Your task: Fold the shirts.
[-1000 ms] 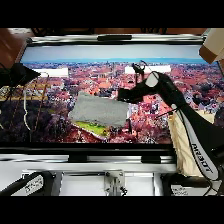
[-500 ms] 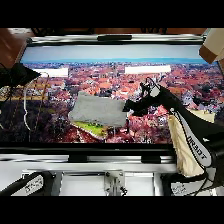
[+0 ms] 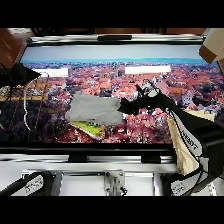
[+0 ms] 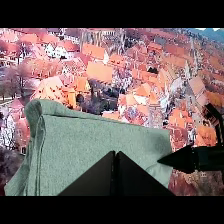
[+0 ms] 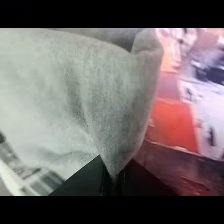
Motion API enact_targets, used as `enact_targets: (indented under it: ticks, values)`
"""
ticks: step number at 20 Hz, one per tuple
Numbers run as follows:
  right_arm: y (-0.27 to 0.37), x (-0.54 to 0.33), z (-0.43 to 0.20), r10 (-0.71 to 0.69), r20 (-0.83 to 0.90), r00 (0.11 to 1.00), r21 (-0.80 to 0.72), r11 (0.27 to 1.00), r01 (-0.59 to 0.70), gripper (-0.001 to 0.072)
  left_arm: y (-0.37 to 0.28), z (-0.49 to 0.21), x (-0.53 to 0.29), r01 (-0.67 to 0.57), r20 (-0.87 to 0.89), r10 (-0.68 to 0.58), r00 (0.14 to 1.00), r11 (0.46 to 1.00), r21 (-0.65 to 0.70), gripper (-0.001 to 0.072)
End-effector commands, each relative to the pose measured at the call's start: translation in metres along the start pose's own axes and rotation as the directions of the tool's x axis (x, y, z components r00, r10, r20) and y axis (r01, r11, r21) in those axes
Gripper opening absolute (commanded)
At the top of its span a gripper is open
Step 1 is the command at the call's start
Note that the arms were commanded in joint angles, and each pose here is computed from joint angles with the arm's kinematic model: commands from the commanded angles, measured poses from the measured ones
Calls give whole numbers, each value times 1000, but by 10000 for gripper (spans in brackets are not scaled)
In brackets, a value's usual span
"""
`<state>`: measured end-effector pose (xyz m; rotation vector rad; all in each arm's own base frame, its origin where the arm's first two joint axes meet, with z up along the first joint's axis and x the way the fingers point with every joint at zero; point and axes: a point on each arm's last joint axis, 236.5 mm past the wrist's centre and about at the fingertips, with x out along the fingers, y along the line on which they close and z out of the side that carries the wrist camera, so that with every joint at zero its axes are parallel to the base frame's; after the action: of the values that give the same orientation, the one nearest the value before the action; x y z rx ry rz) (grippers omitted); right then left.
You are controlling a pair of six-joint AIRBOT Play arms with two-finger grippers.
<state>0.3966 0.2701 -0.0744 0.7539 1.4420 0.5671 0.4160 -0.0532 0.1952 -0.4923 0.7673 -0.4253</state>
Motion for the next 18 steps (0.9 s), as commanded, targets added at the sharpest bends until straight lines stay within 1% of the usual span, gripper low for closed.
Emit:
enact_targets:
  ticks: [1,3,5,7,10,13,16,18]
  values:
    - [53,-34,11,123,16,992,-176,977,-119,68,0,0,0,0,1,0,1000,1000,1,42]
    - [75,-84,31,97,106,990,-255,965,-67,68,0,0,0,0,1,0,1000,1000,1,42]
    - [84,-148,51,37,241,970,-248,969,25,68,0,0,0,0,0,0,1000,1000,1,42]
    - [82,-218,55,-37,362,931,-208,971,119,68,-1,-1,0,2,-5,-2,1000,1000,1,42]
    - [58,-318,35,-181,507,843,-85,963,257,68,-2,-4,0,5,-15,-5,1000,1000,7,42]
    - [27,-398,-9,-325,589,740,64,932,358,68,-2,-6,0,9,-25,-8,1000,1000,28,42]
    - [-11,-451,-60,-499,589,635,237,858,455,68,-3,-6,0,9,-24,-9,1000,1000,29,42]
    - [-36,-468,-95,-600,522,606,333,798,503,68,-3,-6,0,10,-25,-9,1000,998,54,42]
